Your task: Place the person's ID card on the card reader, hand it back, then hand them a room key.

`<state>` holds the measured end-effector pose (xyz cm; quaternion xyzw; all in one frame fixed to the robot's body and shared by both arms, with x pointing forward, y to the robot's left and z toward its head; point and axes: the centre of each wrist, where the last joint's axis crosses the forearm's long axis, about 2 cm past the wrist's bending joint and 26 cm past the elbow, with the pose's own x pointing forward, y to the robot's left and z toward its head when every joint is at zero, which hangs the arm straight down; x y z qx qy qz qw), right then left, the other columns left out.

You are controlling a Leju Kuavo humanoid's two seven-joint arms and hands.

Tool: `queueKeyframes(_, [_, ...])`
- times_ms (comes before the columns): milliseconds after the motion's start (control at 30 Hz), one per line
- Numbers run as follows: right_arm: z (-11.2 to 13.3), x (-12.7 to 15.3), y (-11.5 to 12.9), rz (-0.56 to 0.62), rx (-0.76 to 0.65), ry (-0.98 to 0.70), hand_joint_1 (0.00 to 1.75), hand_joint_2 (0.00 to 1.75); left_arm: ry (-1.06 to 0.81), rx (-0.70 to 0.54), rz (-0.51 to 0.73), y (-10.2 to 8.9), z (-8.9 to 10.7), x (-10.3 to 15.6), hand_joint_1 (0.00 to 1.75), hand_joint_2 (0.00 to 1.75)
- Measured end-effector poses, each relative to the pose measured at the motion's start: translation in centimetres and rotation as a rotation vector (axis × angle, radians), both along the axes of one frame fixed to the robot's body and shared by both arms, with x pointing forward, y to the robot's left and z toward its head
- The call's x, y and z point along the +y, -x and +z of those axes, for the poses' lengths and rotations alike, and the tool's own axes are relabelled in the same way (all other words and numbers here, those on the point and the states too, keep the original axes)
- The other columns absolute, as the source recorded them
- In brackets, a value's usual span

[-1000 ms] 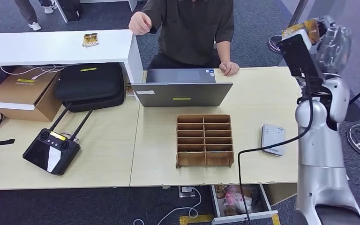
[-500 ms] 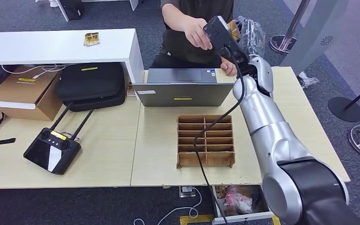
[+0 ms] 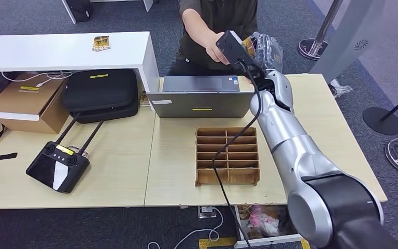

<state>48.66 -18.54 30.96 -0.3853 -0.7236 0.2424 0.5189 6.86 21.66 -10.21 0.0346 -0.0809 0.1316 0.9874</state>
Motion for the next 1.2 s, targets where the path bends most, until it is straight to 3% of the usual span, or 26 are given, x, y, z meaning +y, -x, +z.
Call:
queueKeyframes(67, [0.0, 0.0, 0.0, 0.001, 0.002, 0.005, 0.00, 1.75, 0.001, -0.001, 0.003, 0.0, 0.0, 0.0, 0.00, 0.00])
queueKeyframes(133, [0.0, 0.1, 0.0, 0.000, 0.001, 0.011, 0.00, 1.75, 0.001, -0.001, 0.007, 0.0, 0.0, 0.0, 0.00, 0.00])
queueKeyframes(267, [0.0, 0.3, 0.0, 0.001, 0.001, 0.030, 0.00, 0.00, -0.001, 0.000, 0.012, 0.0, 0.0, 0.0, 0.00, 0.00])
queueKeyframes(933, [-0.6, 0.1, 0.2, -0.010, -0.014, 0.153, 0.00, 0.00, -0.007, -0.003, 0.027, 0.1, 0.0, 0.0, 0.00, 0.00])
queueKeyframes(1200, [-3.0, -3.8, 0.6, -0.092, -0.031, 0.333, 0.00, 0.00, -0.003, 0.004, 0.071, 1.0, -0.2, 0.1, 0.00, 0.00])
